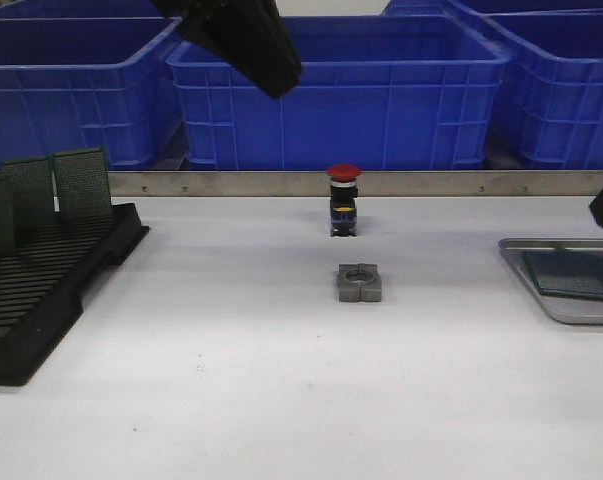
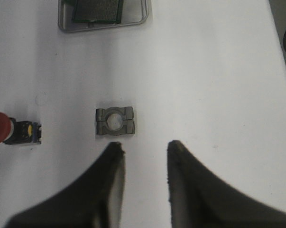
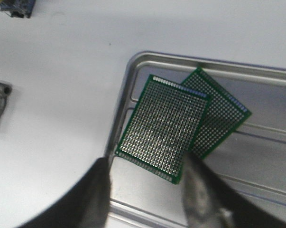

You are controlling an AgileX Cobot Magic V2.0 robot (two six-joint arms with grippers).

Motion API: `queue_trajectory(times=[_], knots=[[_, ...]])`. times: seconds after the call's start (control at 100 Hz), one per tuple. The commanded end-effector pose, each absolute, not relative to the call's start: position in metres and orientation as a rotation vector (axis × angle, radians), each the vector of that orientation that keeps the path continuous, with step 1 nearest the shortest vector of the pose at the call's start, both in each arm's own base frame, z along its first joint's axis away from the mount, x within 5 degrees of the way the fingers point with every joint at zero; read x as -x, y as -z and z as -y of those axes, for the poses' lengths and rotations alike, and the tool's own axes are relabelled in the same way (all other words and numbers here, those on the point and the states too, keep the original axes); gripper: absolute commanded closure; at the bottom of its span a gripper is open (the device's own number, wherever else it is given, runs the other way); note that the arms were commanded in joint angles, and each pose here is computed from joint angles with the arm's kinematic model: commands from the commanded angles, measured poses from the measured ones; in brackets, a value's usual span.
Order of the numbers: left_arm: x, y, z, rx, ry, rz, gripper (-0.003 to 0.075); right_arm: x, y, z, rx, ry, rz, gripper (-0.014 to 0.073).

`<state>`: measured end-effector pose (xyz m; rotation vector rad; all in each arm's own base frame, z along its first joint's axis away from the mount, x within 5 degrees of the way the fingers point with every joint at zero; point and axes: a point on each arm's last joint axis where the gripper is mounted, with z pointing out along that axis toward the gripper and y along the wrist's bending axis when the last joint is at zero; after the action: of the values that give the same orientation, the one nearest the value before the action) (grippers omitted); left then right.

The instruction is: Place circuit board on tray

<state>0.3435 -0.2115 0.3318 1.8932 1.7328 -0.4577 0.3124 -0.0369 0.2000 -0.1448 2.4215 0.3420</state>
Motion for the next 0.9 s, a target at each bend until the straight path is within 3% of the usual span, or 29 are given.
queue_trajectory(times=[0.0, 0.06, 0.28, 0.47, 0.69, 0.89], knots=[[-0.321, -0.374, 0.201, -1.832, 0.454, -1.717, 0.0738, -0.307, -0.234, 0.035, 0.167, -0.339, -2.323, 0.0534], [-0.317, -0.381, 0.198, -1.811, 0.435, -1.732, 0.0741, -0.302, -0.243, 0.032, 0.194, -0.340, -2.299, 0.0669], [-0.298, -0.411, 0.189, -1.631, 0.460, -1.820, 0.0741, -0.275, -0.287, 0.019, 0.265, -0.279, -2.156, 0.0657], [-0.274, -0.442, 0.177, -1.462, 0.452, -1.798, 0.0741, -0.236, -0.323, -0.012, 0.350, -0.196, -1.965, 0.0657], [-0.231, -0.461, 0.152, -1.260, 0.400, -1.721, 0.0741, -0.183, -0.333, -0.035, 0.400, -0.163, -1.796, 0.0657], [-0.187, -0.451, 0.126, -1.106, 0.351, -1.664, 0.0741, -0.138, -0.327, -0.036, 0.352, -0.215, -1.701, 0.0657]])
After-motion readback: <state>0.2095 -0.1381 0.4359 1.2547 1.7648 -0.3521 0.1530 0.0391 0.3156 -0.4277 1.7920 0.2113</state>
